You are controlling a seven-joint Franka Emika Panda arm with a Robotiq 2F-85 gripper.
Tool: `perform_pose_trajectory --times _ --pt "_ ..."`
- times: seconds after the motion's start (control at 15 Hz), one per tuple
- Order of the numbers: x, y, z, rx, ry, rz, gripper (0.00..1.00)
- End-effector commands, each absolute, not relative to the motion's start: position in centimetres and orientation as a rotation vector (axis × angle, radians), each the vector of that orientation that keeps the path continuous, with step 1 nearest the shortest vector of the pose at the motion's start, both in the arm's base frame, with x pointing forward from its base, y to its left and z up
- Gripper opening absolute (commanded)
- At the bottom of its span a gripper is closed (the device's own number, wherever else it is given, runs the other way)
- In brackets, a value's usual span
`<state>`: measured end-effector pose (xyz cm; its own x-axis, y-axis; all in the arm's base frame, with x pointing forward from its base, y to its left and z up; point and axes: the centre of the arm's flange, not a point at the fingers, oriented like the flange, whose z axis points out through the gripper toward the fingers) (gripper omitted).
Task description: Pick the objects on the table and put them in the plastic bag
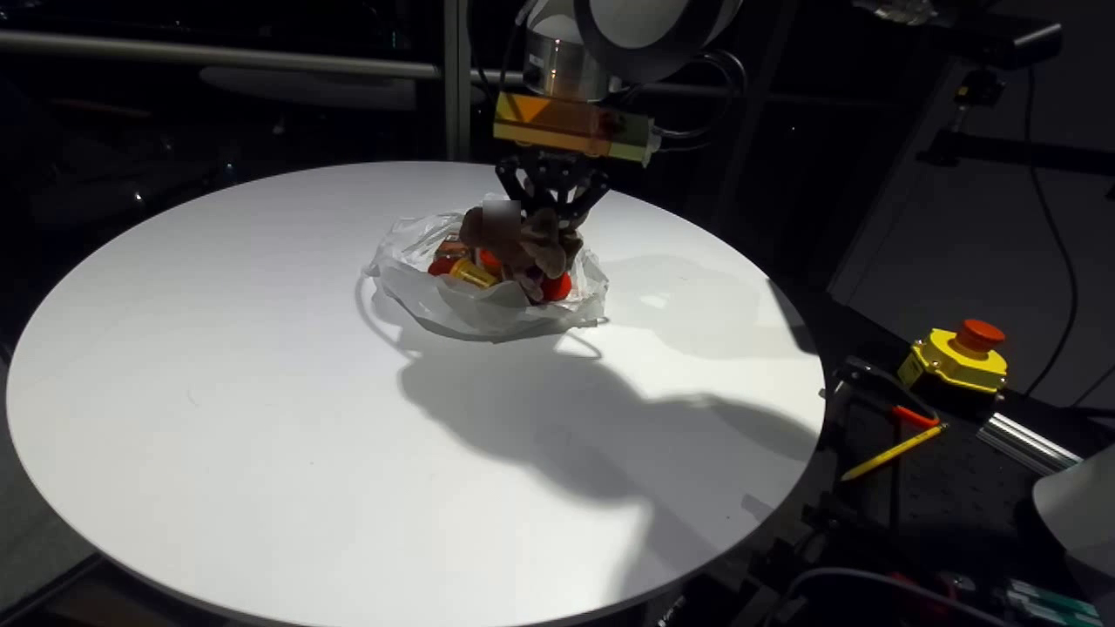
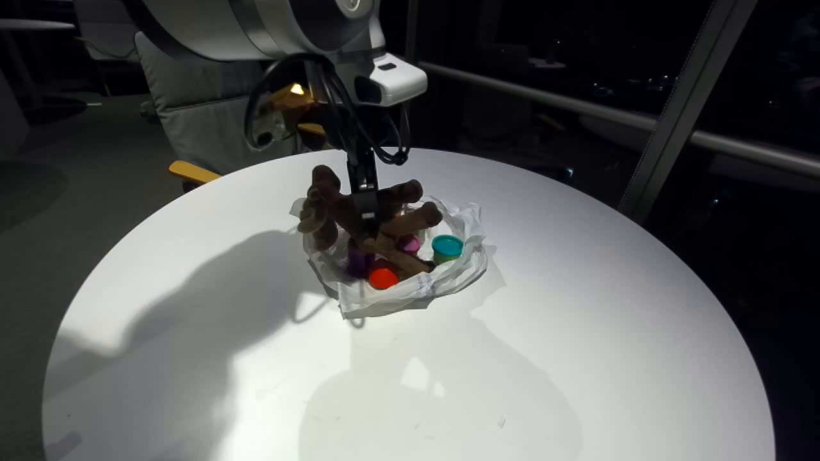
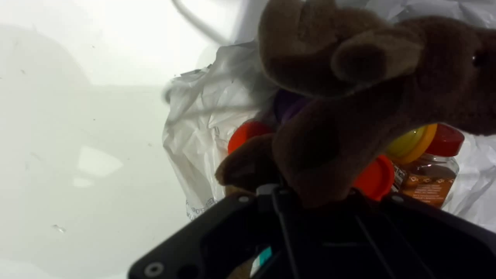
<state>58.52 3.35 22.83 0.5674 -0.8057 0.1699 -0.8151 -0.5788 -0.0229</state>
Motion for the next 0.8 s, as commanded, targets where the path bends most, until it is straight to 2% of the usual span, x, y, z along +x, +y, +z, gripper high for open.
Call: perform_pose_trajectory --times 0.0,0.13,0.53,0.6,0.73 --pt "61.2 3.6 22.8 2.689 -1.49 0.288 0.43" --pt "61.7 3.8 23.5 2.698 -1.506 0.291 0.5" --pt "62.6 5.2 29.0 2.728 -1.495 0.389 0.96" --pt "62.7 5.5 30.3 2.733 -1.48 0.398 1.0" --pt "62.6 5.9 32.9 2.736 -1.46 0.413 1.0"
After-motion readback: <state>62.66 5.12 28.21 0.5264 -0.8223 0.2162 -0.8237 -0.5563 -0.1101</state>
